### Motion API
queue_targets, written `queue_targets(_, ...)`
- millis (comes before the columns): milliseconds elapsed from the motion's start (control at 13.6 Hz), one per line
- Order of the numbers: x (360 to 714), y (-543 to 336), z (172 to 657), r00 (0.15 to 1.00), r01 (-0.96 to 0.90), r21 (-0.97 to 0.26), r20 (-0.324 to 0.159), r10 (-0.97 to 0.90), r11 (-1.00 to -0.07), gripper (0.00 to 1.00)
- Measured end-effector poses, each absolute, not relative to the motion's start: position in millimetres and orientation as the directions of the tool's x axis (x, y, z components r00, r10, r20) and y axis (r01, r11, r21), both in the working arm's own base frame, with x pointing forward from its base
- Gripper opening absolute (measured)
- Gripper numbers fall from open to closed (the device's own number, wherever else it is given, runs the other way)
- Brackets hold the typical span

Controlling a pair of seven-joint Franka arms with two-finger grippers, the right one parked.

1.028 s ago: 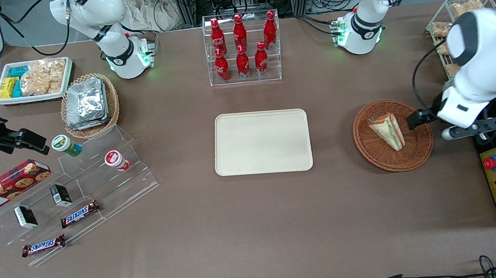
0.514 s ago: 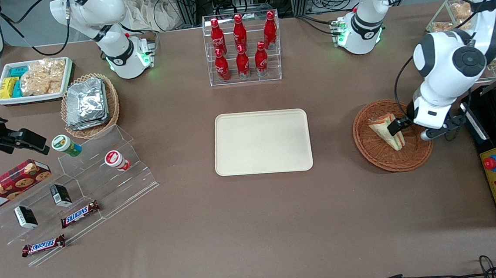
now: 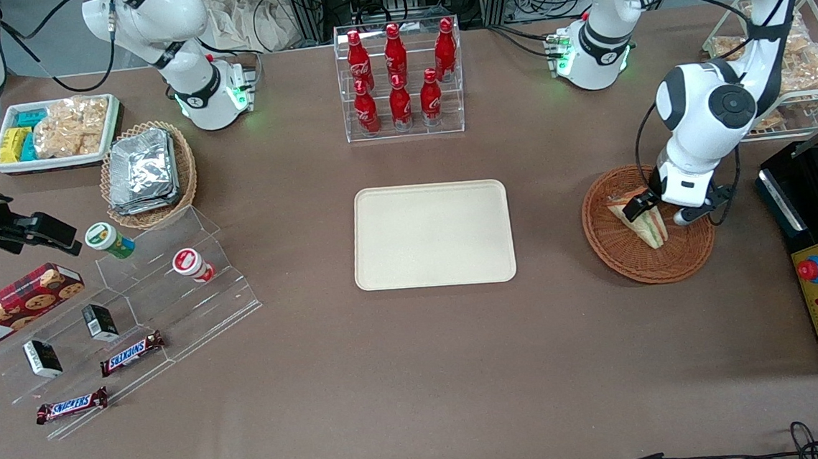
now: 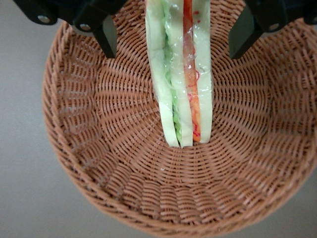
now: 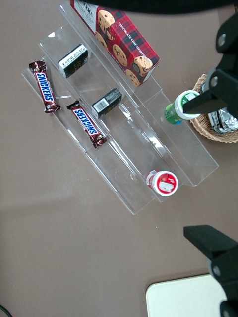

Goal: Place sandwich from basket to tray
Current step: 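Lower the left gripper and close it on the sandwich, then lift the sandwich and carry it over the cream tray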

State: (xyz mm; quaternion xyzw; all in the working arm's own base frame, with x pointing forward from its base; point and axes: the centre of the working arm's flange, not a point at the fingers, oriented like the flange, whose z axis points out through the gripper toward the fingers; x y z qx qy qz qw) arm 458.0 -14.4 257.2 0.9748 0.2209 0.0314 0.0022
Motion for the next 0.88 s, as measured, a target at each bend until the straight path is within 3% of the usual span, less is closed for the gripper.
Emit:
queue_targets(294, 454, -14, 233, 0.899, 0.435, 0.021, 0.056, 0.435, -0.900, 0.97)
queue_targets(440, 454, -14, 230, 0.899, 0.434, 0.019, 0.053, 0.434, -0.901, 0.80)
queue_targets(661, 454, -16, 233, 0.905, 0.423, 0.017, 0.053, 0.423, -0.906, 0.46)
queue_targets(881, 453, -30, 263, 0.940, 0.341, -0.040, 0.020, 0.341, -0.939, 0.35)
